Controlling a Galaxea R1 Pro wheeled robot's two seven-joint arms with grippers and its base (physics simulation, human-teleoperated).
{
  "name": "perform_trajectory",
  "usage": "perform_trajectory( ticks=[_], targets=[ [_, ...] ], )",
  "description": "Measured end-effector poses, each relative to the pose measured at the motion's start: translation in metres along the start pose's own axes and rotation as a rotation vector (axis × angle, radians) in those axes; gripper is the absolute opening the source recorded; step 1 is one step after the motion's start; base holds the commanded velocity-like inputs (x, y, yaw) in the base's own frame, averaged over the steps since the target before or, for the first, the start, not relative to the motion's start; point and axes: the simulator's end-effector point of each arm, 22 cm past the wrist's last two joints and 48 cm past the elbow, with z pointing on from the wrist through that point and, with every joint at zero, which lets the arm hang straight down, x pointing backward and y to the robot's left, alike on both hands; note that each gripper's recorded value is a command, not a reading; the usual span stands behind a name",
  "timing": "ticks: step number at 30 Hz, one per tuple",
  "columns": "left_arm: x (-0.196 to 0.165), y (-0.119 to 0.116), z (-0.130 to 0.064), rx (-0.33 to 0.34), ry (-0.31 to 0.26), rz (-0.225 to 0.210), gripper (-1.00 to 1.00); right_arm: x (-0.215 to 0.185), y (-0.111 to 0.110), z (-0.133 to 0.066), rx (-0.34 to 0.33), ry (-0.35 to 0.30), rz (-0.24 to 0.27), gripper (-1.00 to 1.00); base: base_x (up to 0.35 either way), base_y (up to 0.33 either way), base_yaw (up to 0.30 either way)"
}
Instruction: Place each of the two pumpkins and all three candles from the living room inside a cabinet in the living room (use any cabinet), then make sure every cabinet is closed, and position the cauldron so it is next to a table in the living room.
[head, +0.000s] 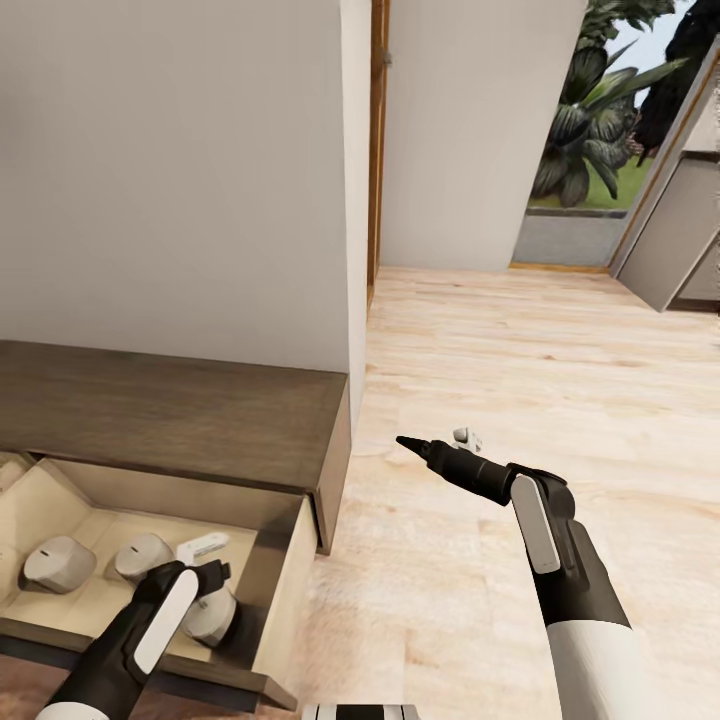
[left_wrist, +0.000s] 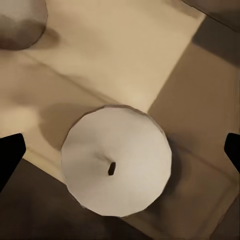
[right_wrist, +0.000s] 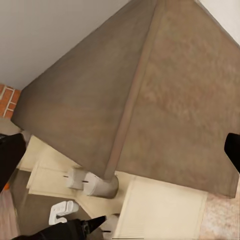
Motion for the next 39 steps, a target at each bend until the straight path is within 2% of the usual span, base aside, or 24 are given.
perform_trajectory(
  ticks=[3, 9, 14, 22, 27, 39],
  targets=[
    [-0.005, 0.001, -0.004, 0.009, -0.005, -0.025, 1.0, -0.004, 0.006, -0.003, -0.005, -0.007, -0.009, 1.0, -0.11, 0.0, 0.0],
    [-0.014, 0.0, -0.014, 0.019, -0.025, -0.036, 1.0, -0.011, 0.019, -0.009, -0.016, -0.022, -0.026, 1.0, -0.02, 0.0, 0.0],
    [-0.02, -0.004, -0.028, 0.04, -0.012, -0.016, 1.0, -0.017, 0.03, -0.014, -0.026, -0.033, -0.041, 1.0, -0.001, 0.0, 0.0],
    [-0.041, -0.011, -0.05, 0.075, -0.047, -0.018, 1.0, -0.026, 0.047, -0.022, -0.04, -0.052, -0.063, 1.0, 0.0, 0.0, 0.0],
    [-0.047, -0.017, -0.072, 0.149, -0.004, -0.054, 1.0, -0.032, 0.057, -0.028, -0.048, -0.064, -0.077, 1.0, 0.0, 0.0, 0.0],
    [-0.062, -0.014, -0.096, 0.178, -0.032, -0.075, 1.0, -0.044, 0.083, -0.041, -0.068, -0.092, -0.11, 1.0, -0.067, 0.009, 0.0]
  ],
)
